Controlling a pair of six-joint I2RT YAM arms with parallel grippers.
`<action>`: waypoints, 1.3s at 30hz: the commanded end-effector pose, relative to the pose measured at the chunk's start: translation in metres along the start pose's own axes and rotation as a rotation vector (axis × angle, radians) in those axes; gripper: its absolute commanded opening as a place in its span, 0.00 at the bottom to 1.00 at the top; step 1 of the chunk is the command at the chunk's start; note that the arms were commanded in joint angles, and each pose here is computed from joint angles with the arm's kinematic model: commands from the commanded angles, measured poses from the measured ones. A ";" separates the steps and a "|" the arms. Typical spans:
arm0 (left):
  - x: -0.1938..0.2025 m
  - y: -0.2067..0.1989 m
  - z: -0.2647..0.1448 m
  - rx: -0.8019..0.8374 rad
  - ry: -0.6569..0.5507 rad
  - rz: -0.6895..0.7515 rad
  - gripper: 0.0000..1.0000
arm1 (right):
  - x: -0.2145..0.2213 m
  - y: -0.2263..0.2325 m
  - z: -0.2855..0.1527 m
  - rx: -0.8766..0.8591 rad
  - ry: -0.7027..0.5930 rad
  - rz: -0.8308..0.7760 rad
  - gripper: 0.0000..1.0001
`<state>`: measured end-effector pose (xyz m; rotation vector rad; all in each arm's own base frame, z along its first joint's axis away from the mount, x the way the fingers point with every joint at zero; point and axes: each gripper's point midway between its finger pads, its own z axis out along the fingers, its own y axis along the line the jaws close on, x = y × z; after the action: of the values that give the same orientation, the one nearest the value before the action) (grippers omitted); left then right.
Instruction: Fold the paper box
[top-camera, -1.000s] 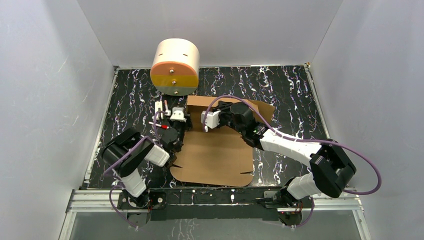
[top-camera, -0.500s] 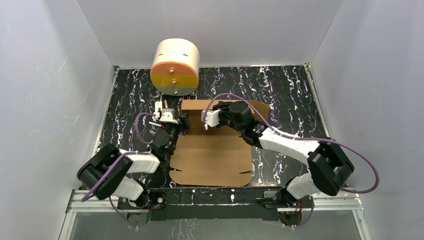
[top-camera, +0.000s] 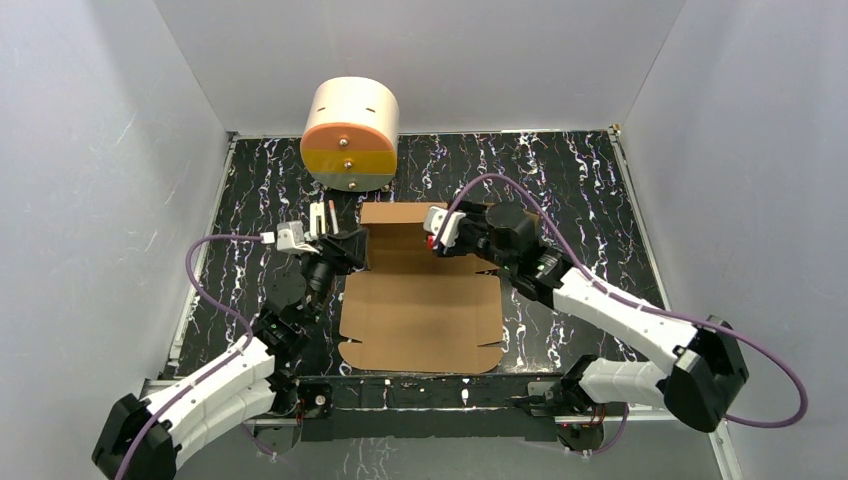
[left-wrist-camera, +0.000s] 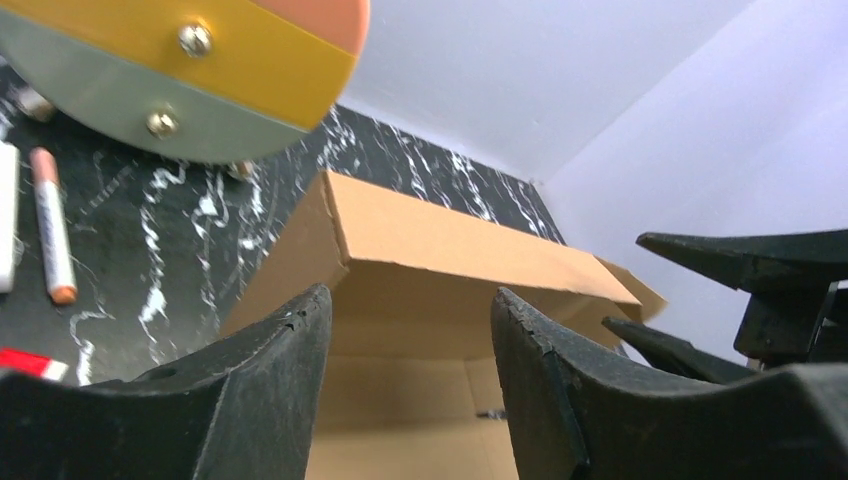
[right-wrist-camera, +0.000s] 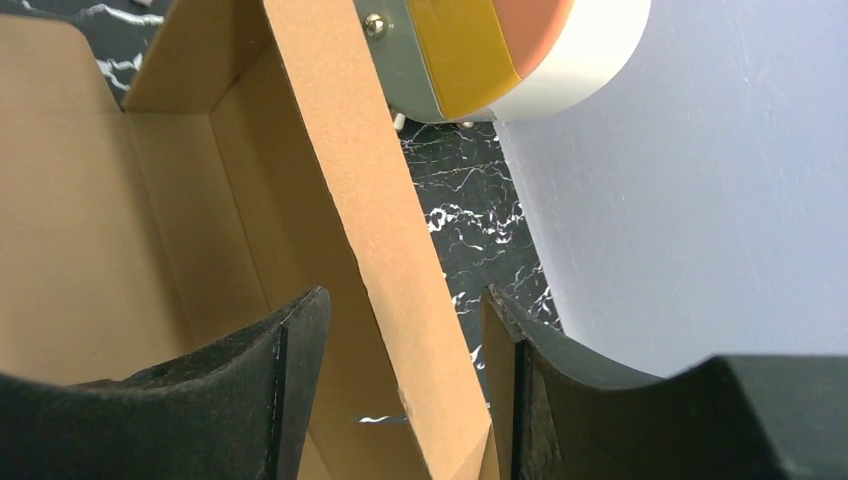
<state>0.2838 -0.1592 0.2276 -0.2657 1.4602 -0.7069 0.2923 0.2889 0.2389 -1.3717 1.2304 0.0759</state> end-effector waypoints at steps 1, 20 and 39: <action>0.017 -0.016 -0.015 0.007 0.205 -0.103 0.58 | -0.021 -0.019 -0.026 0.081 -0.037 0.180 0.66; 0.051 -0.072 -0.029 0.172 0.499 -0.316 0.59 | 0.077 -0.028 -0.108 0.443 0.209 0.571 0.72; 0.073 -0.030 -0.011 0.022 0.489 -0.126 0.60 | 0.156 -0.033 -0.111 0.380 0.036 0.870 0.67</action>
<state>0.2493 -0.2315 0.1825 -0.1858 1.9359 -1.0344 0.3046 0.0844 0.1577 -0.4132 1.8533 0.2870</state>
